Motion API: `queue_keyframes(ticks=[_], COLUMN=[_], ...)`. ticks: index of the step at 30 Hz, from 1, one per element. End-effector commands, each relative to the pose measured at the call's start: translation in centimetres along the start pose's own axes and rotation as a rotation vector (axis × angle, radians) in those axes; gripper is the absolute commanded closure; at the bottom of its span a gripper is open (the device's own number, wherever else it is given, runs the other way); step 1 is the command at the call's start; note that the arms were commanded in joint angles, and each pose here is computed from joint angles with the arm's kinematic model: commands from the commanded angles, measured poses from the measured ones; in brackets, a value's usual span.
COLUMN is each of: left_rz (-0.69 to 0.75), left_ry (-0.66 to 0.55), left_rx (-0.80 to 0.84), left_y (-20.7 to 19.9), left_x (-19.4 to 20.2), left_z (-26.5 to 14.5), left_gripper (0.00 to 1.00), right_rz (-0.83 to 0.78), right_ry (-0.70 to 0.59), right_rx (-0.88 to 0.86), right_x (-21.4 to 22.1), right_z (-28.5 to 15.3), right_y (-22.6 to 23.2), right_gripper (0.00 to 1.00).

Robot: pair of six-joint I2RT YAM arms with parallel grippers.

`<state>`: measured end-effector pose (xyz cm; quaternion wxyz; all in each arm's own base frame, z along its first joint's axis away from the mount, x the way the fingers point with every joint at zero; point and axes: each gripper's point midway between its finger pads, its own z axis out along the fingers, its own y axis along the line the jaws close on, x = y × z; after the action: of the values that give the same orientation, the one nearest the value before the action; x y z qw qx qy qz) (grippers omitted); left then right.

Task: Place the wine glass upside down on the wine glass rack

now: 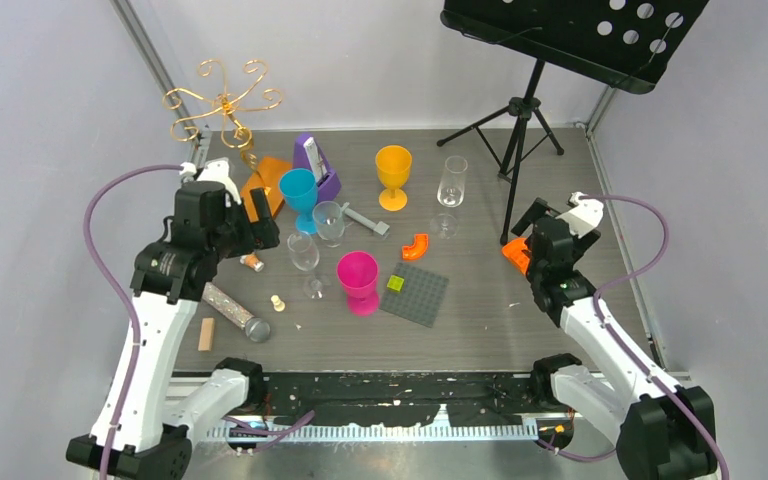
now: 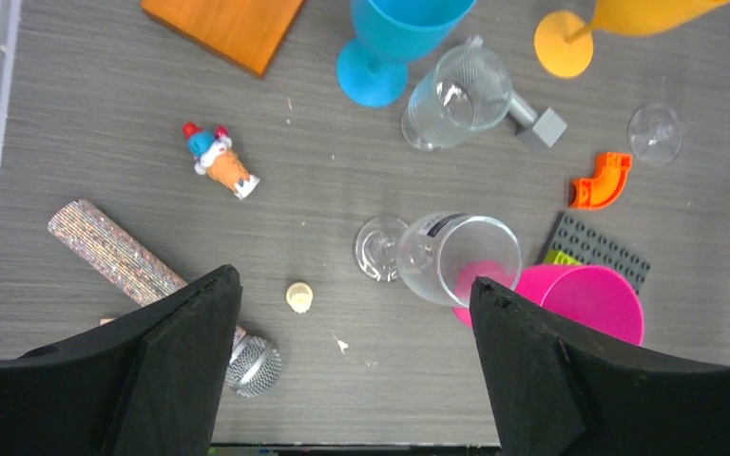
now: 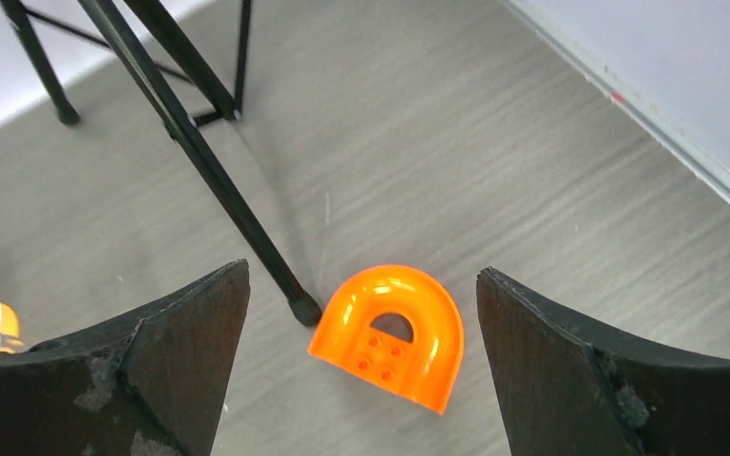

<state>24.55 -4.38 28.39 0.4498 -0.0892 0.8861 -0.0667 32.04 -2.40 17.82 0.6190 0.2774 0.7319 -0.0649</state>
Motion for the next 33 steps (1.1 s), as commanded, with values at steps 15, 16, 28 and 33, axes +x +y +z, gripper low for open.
queue_keyframes(ticks=[15, 16, 28, 33], left_rz=[0.109, 0.119, 0.217, 0.241], left_ry=[0.178, 0.183, 0.239, 0.261], left_rx=[0.082, 0.079, 0.023, 0.019], left_y=[-3.4, -3.5, -3.4, -3.5], left_x=[1.7, 1.7, 1.9, 2.3], left_z=[2.9, 3.1, 4.6, 5.1], left_gripper=[0.34, 0.35, 0.5, 0.53], right_rz=[-0.052, -0.063, -0.127, -0.14], right_ry=[0.12, 0.115, 0.069, 0.074], right_rx=[-0.073, -0.069, -0.069, -0.09], right_x=[0.5, 0.4, -1.0, -0.9], right_z=[-0.9, -1.0, -1.4, -1.5], right_y=[1.5, 1.4, 0.8, 1.1], right_gripper=[0.06, 0.07, 0.31, 0.38])
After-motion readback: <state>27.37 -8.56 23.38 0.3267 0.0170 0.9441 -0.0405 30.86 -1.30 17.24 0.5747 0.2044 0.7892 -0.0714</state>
